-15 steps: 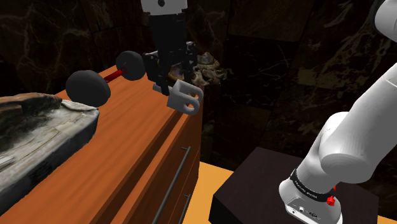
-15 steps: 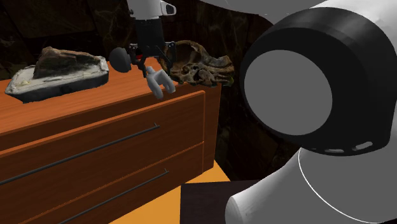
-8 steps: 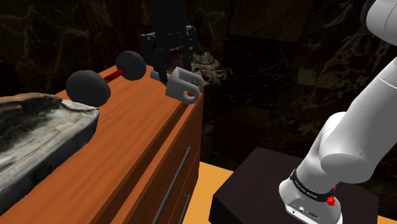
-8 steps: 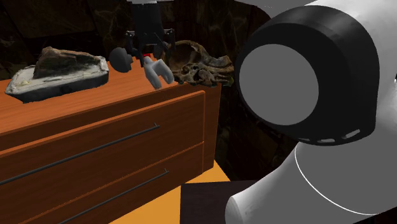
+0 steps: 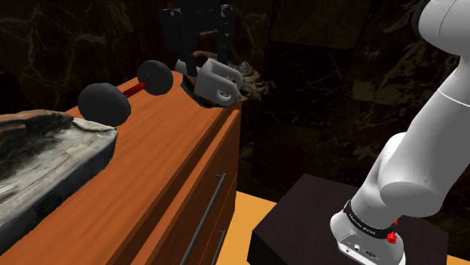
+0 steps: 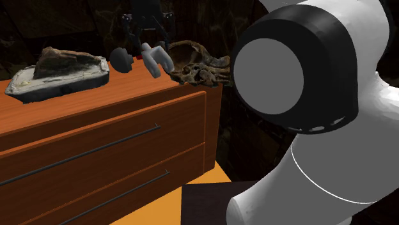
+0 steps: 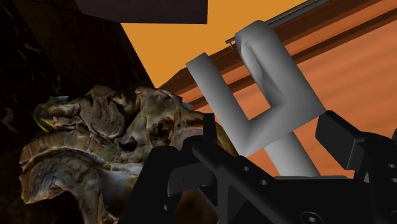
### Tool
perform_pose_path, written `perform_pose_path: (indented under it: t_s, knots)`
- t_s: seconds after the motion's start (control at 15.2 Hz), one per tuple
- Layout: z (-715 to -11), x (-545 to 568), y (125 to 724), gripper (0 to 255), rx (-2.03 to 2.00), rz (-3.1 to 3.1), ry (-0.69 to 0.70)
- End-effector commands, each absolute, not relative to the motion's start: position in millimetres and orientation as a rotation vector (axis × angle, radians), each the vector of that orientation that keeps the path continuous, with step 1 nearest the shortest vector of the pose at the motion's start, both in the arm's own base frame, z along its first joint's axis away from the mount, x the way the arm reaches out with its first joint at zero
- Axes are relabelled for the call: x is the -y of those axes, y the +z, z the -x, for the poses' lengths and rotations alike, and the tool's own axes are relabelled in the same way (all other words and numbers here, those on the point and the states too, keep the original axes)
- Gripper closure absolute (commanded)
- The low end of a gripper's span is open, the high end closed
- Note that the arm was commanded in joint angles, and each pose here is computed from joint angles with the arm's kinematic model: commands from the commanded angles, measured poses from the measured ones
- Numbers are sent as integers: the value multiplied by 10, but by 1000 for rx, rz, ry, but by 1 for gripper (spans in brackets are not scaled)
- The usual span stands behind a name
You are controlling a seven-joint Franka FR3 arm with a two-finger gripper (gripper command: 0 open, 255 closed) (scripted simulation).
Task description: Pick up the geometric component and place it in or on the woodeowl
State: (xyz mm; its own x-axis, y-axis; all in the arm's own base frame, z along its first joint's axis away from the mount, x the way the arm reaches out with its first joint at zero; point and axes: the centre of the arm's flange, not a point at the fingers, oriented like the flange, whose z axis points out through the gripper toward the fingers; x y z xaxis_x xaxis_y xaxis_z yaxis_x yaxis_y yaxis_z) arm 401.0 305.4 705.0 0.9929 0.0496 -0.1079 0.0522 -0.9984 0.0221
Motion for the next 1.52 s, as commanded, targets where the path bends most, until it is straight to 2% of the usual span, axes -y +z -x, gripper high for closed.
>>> perform_pose_path:
  t_s: [0.0,0.53,1.45]
  knots:
    - [-4014,-3056,7159,255,-79,-3111,-168]
    - [-4014,-3056,7581,255,-79,-3111,-168]
    - [-5186,-1753,7579,255,-79,-3111,-168]
